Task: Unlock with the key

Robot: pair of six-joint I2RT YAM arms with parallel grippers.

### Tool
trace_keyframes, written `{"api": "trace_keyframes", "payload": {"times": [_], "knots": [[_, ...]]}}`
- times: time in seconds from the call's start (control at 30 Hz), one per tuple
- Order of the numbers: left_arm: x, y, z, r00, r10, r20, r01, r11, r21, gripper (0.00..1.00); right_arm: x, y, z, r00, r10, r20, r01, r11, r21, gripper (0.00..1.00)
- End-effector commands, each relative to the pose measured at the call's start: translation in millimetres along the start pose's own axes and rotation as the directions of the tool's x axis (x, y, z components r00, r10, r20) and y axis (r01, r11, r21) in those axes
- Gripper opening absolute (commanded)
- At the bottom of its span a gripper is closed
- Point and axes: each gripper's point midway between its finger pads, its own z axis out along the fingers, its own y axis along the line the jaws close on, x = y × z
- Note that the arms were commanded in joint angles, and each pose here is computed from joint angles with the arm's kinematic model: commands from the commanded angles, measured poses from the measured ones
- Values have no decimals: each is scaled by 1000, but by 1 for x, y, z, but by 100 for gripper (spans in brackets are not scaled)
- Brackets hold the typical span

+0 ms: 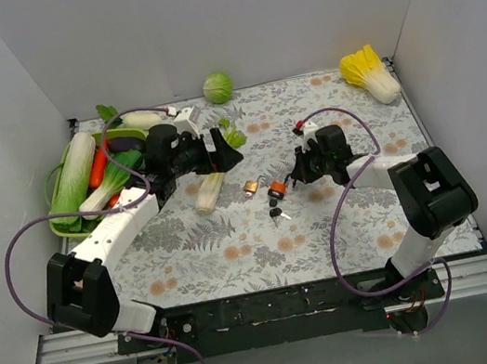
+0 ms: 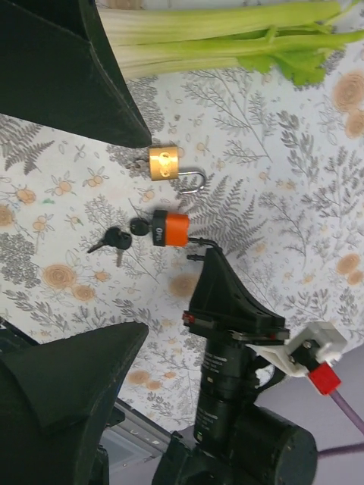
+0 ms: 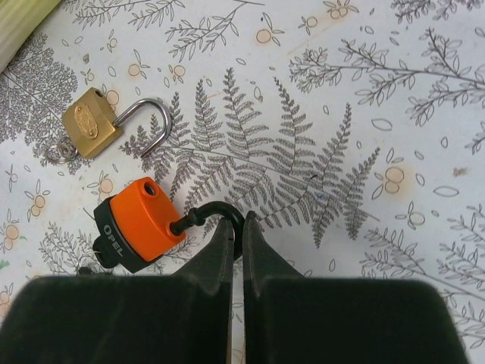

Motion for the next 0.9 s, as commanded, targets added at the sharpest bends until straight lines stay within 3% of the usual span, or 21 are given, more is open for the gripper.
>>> {"api": "trace_keyframes", "payload": {"times": [0.0, 0.17, 0.27, 0.4, 0.87], "knots": [[2, -3, -24, 1000, 12, 6, -13, 1000, 26, 98, -3, -10, 11, 995, -80, -60, 81, 997, 11, 1], [-4, 7, -45, 995, 59, 74, -57, 998, -29, 98, 1, -12, 19, 990, -86, -111, 87, 996, 4, 3], [-5, 12, -52, 993, 69, 93, -65, 997, -43, 98, 4, -12, 20, 989, -83, -125, 85, 996, 6, 9], [3, 20, -52, 995, 63, 78, -58, 997, -57, 98, 5, -11, 20, 987, -86, -133, 89, 996, 12, 25], [0, 21, -60, 992, 59, 115, -54, 997, -50, 98, -6, -12, 5, 991, -99, -84, 104, 993, 55, 48]]}}
